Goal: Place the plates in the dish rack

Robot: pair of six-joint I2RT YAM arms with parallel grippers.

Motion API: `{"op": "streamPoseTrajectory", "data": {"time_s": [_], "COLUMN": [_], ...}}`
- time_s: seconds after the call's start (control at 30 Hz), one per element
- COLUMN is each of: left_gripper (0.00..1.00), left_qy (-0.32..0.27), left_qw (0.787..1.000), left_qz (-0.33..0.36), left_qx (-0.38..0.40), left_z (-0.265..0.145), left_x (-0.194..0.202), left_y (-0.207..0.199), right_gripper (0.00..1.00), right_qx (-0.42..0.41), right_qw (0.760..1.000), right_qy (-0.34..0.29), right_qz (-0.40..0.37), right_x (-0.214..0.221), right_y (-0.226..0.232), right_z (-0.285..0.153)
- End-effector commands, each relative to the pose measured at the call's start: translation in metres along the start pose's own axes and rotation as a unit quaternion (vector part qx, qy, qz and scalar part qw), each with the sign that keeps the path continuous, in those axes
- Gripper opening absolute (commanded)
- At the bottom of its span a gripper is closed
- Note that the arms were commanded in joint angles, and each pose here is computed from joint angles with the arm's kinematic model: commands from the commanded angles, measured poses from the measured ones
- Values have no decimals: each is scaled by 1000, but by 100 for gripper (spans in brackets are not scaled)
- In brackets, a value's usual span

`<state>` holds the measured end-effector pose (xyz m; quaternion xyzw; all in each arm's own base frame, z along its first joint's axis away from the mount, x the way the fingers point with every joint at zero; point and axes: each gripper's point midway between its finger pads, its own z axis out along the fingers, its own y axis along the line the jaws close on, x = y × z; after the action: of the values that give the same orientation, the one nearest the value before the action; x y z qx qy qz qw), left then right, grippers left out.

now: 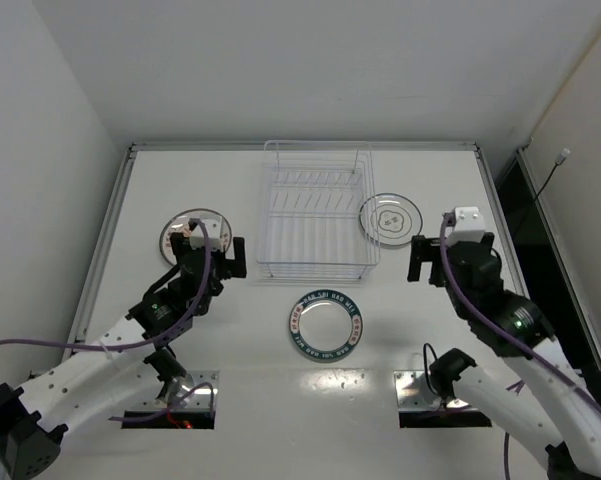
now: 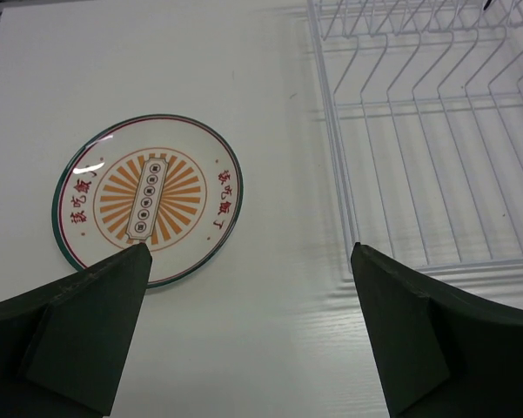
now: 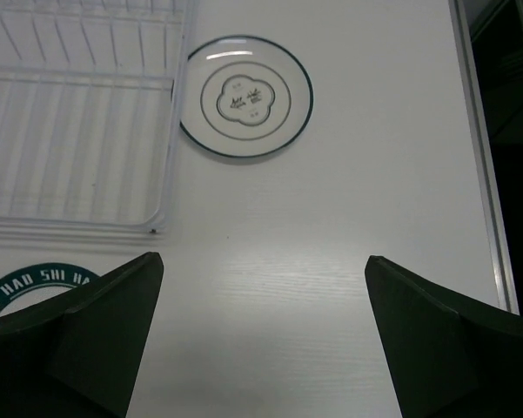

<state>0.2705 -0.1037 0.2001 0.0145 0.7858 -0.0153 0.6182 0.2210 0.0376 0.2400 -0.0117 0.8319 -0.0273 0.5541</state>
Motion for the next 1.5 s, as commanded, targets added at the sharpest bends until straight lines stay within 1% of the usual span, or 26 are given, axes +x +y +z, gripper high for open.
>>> {"op": "streamPoseTrajectory", "data": {"time_s": [0.0,0.03,0.07,0.1,0.17,0.23,0.27,0.3,0.33,0.37,0.5,0.6,0.63,0.7,0.73,0.83,0.93,1.0,1.1,1.13,1.17,1.23,1.33,1.4,1.43,1.47], "left_gripper": [100,100,100,100,100,100,100,100,100,100,100,100,100,100,100,100,100,100,100,100,100,100,100,100,100,100], "left_qy": [-14,-6,-10,-11,-5,-5,-11,-8,-8,-8,-6,-3,1,-3,-4,-2,5,8,5,5,5,6,10,15,15,18], "left_qw": [1000,1000,1000,1000,1000,1000,1000,1000,1000,1000,1000,1000,1000,1000,1000,1000,1000,1000,1000,1000,1000,1000,1000,999,999,999], "left_qz": [-17,-10,-13,-13,-7,-12,-15,-12,-12,-12,-18,-17,-13,-17,-17,-17,-9,-6,-9,-9,-9,-9,-6,2,2,4], "left_qx": [17,15,16,9,2,-3,-7,-12,-12,-12,-4,1,0,1,1,11,21,20,21,21,21,25,24,28,28,28], "left_z": [-1,0,0,0,-1,-1,-2,-2,-2,-2,-2,0,2,2,4,4,5,6,7,7,7,9,10,11,11,12], "left_x": [-18,-13,-17,-17,-14,-14,-17,-13,-13,-13,-12,-11,-8,-11,-11,-10,-7,-4,-8,-8,-8,-7,-5,-2,-2,0], "left_y": [-10,-10,-10,-8,-5,-3,-1,1,1,1,-2,-5,-6,-7,-8,-12,-16,-16,-18,-18,-18,-21,-22,-23,-23,-24], "right_gripper": [100,100,100,100,100,100,100,100,100,100,100,100,94,90,87,84,73,72,65,63,58,54,41,26,15,0], "right_qx": [26,24,25,-12,-21,-21,-66,-37,-31,-45,-14,-47,-60,-56,-57,-82,-78,-77,-55,-49,-43,-30,-29,-56,-64,-59], "right_qw": [999,998,998,997,994,984,974,967,965,959,926,912,901,888,884,872,860,846,842,833,829,823,817,805,805,804], "right_qy": [17,42,30,41,62,60,83,73,84,97,130,162,195,233,241,255,279,298,291,297,296,302,315,328,329,326], "right_qz": [39,30,53,63,89,169,201,242,248,262,355,375,383,392,397,409,421,435,452,464,473,480,482,492,489,493], "right_x": [-5,-1,-17,-19,-19,-30,-22,-25,-21,-16,26,51,67,90,96,115,137,152,153,159,162,170,173,177,177,177], "right_y": [6,15,14,27,29,4,9,-17,-22,-19,-46,-36,-30,-26,-28,-17,-11,-4,-9,-8,-12,-17,-21,-15,-14,-19], "right_z": [20,34,44,54,80,101,112,124,132,140,178,193,205,213,217,228,237,242,253,255,257,262,271,270,269,269]}}
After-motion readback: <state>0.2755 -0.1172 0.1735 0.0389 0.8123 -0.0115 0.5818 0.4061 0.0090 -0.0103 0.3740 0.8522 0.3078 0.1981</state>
